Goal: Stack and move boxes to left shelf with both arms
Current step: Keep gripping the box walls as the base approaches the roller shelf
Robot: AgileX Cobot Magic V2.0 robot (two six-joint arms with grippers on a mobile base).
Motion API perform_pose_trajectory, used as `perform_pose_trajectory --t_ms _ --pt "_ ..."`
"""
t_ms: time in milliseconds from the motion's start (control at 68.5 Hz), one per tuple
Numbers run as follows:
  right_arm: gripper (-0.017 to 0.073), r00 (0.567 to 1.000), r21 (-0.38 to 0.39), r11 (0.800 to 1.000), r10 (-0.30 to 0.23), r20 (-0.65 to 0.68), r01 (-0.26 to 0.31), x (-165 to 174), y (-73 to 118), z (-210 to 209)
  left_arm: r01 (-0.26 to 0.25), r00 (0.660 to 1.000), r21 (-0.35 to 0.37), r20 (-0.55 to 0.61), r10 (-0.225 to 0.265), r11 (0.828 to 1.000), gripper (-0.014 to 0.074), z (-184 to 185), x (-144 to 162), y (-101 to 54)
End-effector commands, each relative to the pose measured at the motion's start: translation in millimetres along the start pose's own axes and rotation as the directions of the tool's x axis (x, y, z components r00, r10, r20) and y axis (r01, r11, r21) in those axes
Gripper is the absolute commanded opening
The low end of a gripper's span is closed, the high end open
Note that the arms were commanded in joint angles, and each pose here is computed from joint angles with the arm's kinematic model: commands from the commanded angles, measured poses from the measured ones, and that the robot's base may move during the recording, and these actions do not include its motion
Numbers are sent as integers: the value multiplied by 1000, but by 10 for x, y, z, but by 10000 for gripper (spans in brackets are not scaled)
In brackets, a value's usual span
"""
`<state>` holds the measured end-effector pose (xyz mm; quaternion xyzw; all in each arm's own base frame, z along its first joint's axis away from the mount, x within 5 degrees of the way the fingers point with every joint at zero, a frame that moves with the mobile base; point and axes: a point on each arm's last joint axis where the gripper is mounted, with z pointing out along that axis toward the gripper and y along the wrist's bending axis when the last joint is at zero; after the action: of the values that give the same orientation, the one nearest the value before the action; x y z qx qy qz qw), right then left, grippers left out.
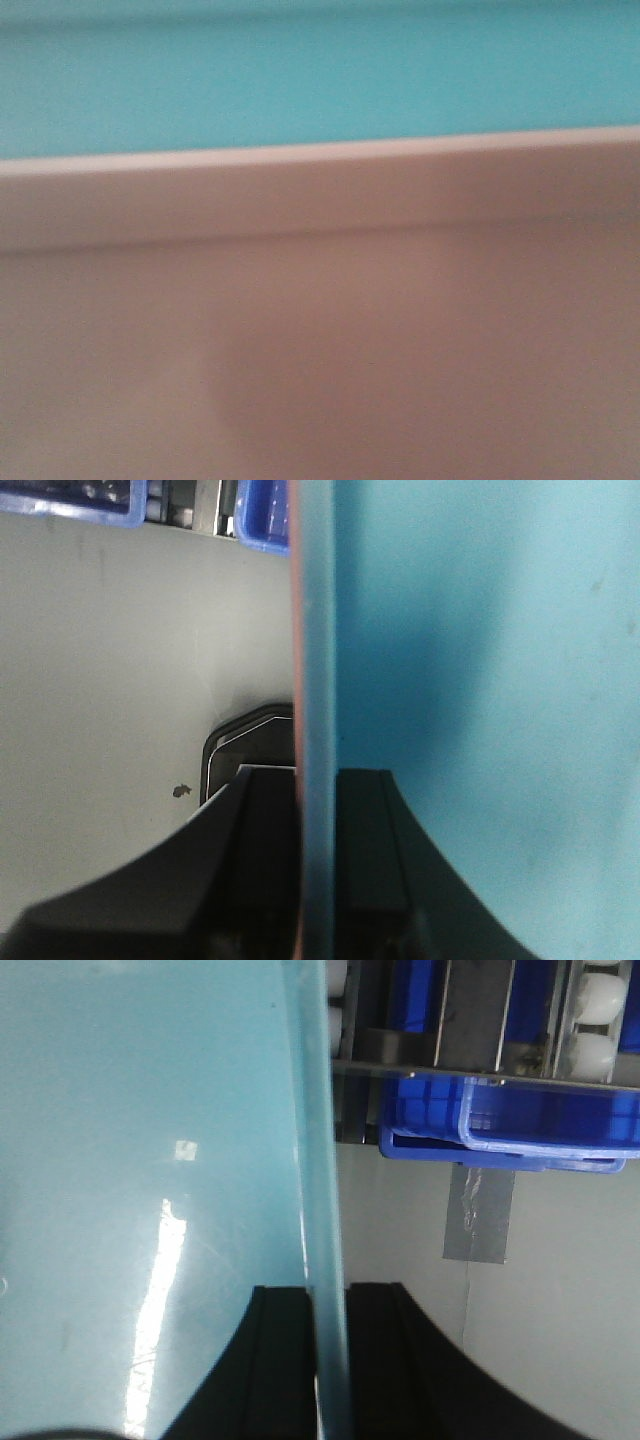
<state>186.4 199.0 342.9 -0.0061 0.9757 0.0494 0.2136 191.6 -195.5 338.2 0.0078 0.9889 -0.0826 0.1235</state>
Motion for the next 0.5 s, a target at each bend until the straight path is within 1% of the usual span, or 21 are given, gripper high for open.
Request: perform_pose_trajectory --t_ms 0,482 --pt "29 995 -47 998 35 -91 -39 96 20 -218 40 988 148 -153 -17 988 -3 -267 230 -142" --pt "29 996 -45 998 33 -87 -37 93 18 -218 40 988 148 -153 -17 988 -3 -267 230 -142"
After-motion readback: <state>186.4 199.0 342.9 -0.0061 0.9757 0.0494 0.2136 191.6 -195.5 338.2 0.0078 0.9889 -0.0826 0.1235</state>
